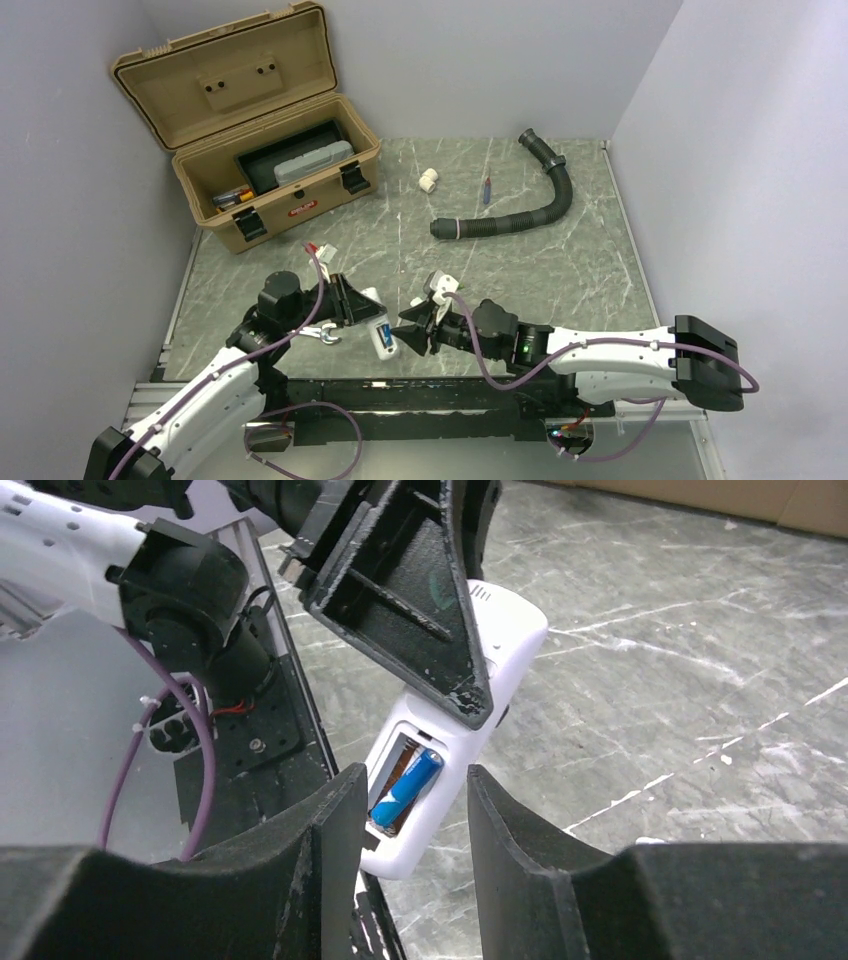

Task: Load the batteries into the remote control
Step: Load the battery into the remote control.

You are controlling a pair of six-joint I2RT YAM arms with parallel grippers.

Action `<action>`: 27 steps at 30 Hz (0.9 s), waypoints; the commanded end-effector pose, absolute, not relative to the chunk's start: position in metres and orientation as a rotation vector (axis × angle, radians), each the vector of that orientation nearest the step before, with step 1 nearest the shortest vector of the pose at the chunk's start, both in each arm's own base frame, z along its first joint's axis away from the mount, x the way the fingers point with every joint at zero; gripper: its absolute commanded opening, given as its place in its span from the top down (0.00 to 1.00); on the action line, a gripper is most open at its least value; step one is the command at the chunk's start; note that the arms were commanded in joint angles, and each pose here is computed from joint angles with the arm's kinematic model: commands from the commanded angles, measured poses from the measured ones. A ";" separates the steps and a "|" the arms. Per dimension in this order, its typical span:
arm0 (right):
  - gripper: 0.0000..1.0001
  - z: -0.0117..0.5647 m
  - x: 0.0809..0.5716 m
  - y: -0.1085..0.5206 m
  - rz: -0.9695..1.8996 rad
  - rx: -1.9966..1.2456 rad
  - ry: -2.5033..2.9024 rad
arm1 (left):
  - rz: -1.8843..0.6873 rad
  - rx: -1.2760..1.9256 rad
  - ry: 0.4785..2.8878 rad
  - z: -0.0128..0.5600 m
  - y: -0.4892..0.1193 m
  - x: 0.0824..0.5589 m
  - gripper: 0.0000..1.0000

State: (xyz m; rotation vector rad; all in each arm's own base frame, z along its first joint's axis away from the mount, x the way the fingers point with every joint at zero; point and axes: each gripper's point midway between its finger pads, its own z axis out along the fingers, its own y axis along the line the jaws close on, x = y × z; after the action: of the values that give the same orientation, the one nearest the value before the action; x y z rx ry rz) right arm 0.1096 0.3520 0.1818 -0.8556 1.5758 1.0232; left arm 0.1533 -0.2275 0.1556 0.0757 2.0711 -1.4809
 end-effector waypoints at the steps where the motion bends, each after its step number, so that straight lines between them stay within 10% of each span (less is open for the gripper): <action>1: 0.57 0.209 0.098 0.354 1.076 -0.871 1.425 | -1.527 0.124 1.975 0.182 -0.234 0.157 1.00; 27: 0.56 0.215 0.087 0.361 0.966 -1.037 1.053 | -1.636 0.193 1.920 0.192 -0.239 0.144 1.00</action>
State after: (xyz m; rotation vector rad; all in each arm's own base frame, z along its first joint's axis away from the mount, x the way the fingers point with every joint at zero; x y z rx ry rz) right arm 0.0848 0.3564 0.1852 -1.1078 1.1641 0.9711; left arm 0.1466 -0.2354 0.1750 0.1402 2.0009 -1.5884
